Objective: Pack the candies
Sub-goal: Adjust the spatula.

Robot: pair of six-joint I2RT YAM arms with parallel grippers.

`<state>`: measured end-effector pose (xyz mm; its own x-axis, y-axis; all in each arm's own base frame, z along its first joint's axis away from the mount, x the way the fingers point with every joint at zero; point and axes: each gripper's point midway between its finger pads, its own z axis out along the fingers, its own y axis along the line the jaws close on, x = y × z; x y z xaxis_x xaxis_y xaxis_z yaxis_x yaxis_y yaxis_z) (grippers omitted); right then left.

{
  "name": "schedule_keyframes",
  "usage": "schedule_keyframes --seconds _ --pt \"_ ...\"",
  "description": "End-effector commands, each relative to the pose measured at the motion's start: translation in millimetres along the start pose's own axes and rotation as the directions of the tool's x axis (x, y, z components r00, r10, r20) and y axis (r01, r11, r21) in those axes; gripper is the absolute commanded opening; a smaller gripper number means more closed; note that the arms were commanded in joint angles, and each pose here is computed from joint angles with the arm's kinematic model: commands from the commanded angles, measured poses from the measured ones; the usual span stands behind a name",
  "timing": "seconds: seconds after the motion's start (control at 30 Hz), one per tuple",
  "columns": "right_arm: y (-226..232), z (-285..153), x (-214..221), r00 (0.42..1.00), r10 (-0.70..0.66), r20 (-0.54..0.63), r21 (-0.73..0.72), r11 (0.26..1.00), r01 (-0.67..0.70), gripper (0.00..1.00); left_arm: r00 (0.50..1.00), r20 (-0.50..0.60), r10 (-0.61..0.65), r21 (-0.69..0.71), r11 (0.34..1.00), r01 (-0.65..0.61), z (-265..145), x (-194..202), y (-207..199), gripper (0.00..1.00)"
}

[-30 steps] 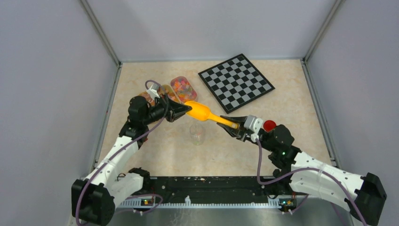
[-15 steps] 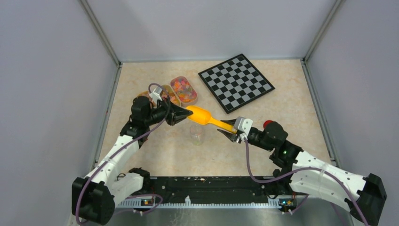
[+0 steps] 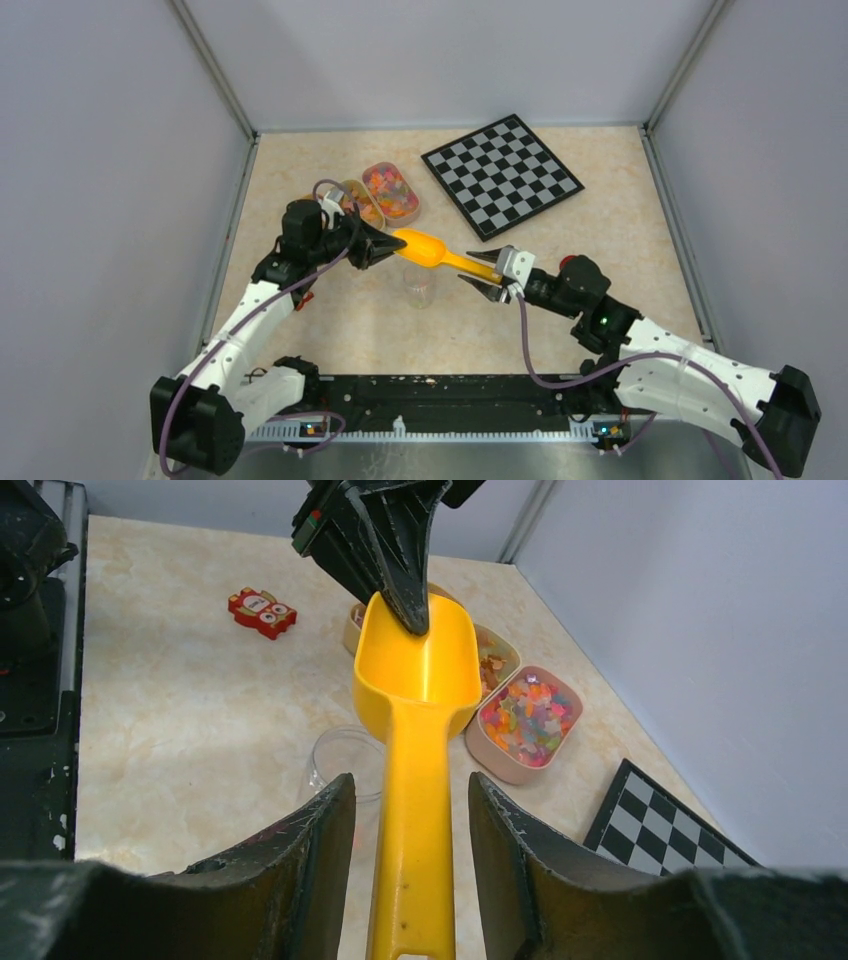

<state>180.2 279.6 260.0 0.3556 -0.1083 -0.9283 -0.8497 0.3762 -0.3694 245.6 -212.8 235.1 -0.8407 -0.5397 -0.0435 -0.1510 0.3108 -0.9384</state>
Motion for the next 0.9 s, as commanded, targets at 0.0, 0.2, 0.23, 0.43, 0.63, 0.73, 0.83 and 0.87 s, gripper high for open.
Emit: schedule_keyframes --seconds 0.0,0.2,0.23,0.43,0.63,0.73,0.83,0.87 --pt "-4.7 7.6 -31.8 0.995 -0.028 0.095 -0.005 1.0 0.029 0.44 1.0 -0.008 -0.012 0.027 1.0 0.013 0.1 0.7 -6.9 0.0" --pt "-2.8 9.3 -21.3 0.996 -0.026 0.081 -0.003 1.0 0.026 0.5 0.999 -0.03 -0.04 0.046 0.998 0.041 -0.4 4.7 -9.2 0.0" --pt "-3.4 8.7 -21.5 0.996 -0.027 0.086 0.003 1.0 0.027 0.5 0.999 -0.03 -0.04 0.047 0.998 0.041 -0.8 5.0 -9.4 0.0" --pt "-4.0 8.3 -22.0 0.996 -0.018 0.085 0.007 1.0 0.017 0.49 0.998 -0.034 -0.048 0.041 0.998 0.05 0.1 5.4 -7.1 0.0" --pt "-6.7 -1.2 -15.4 0.997 -0.028 0.072 0.041 0.999 0.025 0.6 0.998 -0.042 -0.046 0.026 0.999 0.047 1.9 6.0 -0.5 0.0" --pt "-4.2 -0.3 -14.5 0.998 -0.018 0.063 0.023 1.0 0.016 0.59 0.997 -0.055 -0.05 0.031 0.998 0.052 2.6 7.4 -0.7 0.0" --pt "-2.1 1.2 -14.3 0.998 -0.008 0.065 0.012 1.0 0.007 0.55 0.998 -0.054 -0.045 0.036 0.998 0.047 2.9 6.7 -1.3 0.0" --pt "-2.1 1.7 -13.5 0.998 -0.005 0.062 0.012 1.0 0.004 0.53 0.998 -0.055 -0.044 0.037 0.998 0.046 2.9 7.2 -1.8 0.0"
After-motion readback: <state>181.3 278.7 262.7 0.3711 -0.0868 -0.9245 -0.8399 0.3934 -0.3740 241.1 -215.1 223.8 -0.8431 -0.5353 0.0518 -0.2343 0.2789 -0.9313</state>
